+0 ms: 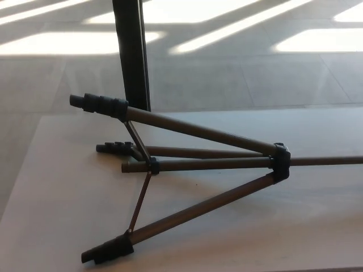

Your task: Use both hands of the robot to pick up the tripod lying in the middle of the desk and make it stand upright on the desk

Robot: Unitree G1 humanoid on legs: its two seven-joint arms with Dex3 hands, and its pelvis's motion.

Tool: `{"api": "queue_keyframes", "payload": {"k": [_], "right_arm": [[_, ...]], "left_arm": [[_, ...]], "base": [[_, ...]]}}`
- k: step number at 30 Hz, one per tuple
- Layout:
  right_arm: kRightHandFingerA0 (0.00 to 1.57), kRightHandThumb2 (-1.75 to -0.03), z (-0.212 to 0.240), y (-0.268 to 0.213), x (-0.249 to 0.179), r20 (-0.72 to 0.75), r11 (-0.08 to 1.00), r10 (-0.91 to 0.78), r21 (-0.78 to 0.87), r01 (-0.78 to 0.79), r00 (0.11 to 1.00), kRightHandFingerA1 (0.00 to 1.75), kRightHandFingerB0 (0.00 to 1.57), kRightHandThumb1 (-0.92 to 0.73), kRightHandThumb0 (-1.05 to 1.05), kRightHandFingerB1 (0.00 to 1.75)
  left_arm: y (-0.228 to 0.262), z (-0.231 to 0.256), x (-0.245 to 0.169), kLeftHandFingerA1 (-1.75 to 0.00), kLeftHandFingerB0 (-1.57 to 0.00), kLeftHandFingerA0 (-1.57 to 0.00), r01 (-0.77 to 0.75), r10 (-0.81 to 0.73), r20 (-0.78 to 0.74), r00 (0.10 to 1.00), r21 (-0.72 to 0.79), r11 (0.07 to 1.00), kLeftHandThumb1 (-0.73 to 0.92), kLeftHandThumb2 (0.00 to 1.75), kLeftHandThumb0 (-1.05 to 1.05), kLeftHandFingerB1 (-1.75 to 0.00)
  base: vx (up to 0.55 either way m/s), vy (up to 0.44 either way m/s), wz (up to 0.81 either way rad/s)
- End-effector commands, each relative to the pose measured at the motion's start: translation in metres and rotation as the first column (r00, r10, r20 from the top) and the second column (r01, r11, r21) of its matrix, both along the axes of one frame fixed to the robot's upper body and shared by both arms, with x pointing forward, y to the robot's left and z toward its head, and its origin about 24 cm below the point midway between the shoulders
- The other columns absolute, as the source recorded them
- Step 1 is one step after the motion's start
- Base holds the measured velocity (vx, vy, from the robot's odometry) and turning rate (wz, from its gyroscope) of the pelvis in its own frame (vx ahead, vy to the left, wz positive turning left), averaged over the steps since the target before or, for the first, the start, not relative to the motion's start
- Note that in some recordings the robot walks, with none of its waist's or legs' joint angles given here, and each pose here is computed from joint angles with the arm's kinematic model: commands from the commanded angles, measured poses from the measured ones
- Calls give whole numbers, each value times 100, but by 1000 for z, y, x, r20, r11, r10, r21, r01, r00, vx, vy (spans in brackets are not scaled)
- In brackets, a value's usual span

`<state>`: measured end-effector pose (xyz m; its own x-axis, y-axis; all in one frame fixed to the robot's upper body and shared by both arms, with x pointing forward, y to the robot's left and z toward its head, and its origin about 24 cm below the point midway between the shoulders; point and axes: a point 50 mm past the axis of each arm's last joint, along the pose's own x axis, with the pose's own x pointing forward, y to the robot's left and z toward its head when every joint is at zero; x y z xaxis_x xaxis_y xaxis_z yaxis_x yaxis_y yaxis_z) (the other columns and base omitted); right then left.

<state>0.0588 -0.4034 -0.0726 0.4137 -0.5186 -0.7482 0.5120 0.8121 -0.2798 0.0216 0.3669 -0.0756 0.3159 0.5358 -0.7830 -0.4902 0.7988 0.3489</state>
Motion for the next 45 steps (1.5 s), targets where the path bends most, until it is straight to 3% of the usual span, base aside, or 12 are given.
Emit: {"api": "queue_keyframes", "payload": {"k": [1, 5, 8, 9, 12, 13, 14, 18, 31, 33, 35, 45], "right_arm": [[16, -64, 23, -23, 0, 222, 987, -126, 121, 101, 967, 39, 24, -80, -47, 31], [3, -92, 37, -29, 4, 355, 903, -405, 300, 307, 843, 49, 34, -46, -35, 57], [28, -58, 59, -32, 16, 446, 809, -587, 352, 470, 676, 48, 43, -63, -46, 44], [39, -60, 67, -33, 19, 500, 844, -536, 292, 451, 680, 52, 50, -70, -45, 54], [52, -61, 106, -34, 42, 663, 893, -440, 249, 376, 605, 51, 39, -68, -53, 34], [49, -61, 122, -29, 50, 722, 919, -381, 226, 324, 578, 52, 40, -68, -53, 35], [43, -61, 135, -22, 56, 772, 941, -324, 202, 271, 547, 50, 38, -69, -54, 37], [50, -61, 180, 7, 82, 867, 984, -175, 133, 122, 467, 51, 46, -69, -59, 37], [54, -91, 250, 118, 128, 914, 909, 349, -276, -311, 210, 63, 39, -56, -63, 51], [56, -62, 253, 126, 131, 890, 872, 414, -326, -366, 193, 60, 39, -73, -58, 39], [62, -91, 253, 139, 139, 866, 821, 469, -357, -446, 170, 68, 41, -53, -66, 54], [72, -59, 230, 174, 150, 848, 768, 477, -275, -578, 230, 60, 58, -62, -66, 39]], "left_arm": [[12, 19, -12, -94, -46, -55, -183, 188, 34, 982, -123, 975, 64, 59, -73, -76], [18, 34, 11, -96, -54, -65, -144, 143, 126, 982, -7, 990, 66, 61, -73, -77], [31, 55, 45, -108, -58, -66, -219, 173, 351, 920, 95, 971, 63, 59, -75, -83], [34, 61, 54, -99, -69, -72, -229, 163, 399, 902, 122, 966, 48, 100, -74, -85], [30, 124, 105, -101, -61, -72, -198, 14, 618, 786, 231, 953, 67, 61, -81, -82], [31, 141, 118, -93, -67, -82, -185, -31, 652, 758, 260, 948, 50, 102, -73, -76], [29, 159, 130, -92, -65, -75, -178, -75, 674, 735, 299, 937, 67, 60, -80, -75], [0, 233, 167, -81, -59, -61, -74, -328, 752, 571, 445, 892, 70, 62, -81, -65], [-99, 354, 218, -69, -41, -50, 131, -789, 614, 29, 780, 612, 74, 61, -57, -52], [-118, 367, 226, -65, -35, -46, 153, -837, 545, -56, 833, 532, 73, 62, -59, -50], [-146, 383, 237, -67, -40, -49, 202, -865, 463, -192, 882, 427, 71, 61, -61, -52], [-221, 408, 269, -56, -51, -57, 220, -920, 151, -360, 973, 74, 61, 58, -60, -46]], "base": [[0, 0, 0], [0, 0, 0], [0, 0, 0], [0, 0, 0], [0, 0, 0], [0, 0, 0], [0, 0, 0], [0, 0, 0], [0, 0, 0], [0, 0, 0], [0, 0, 0], [0, 0, 0]]}}
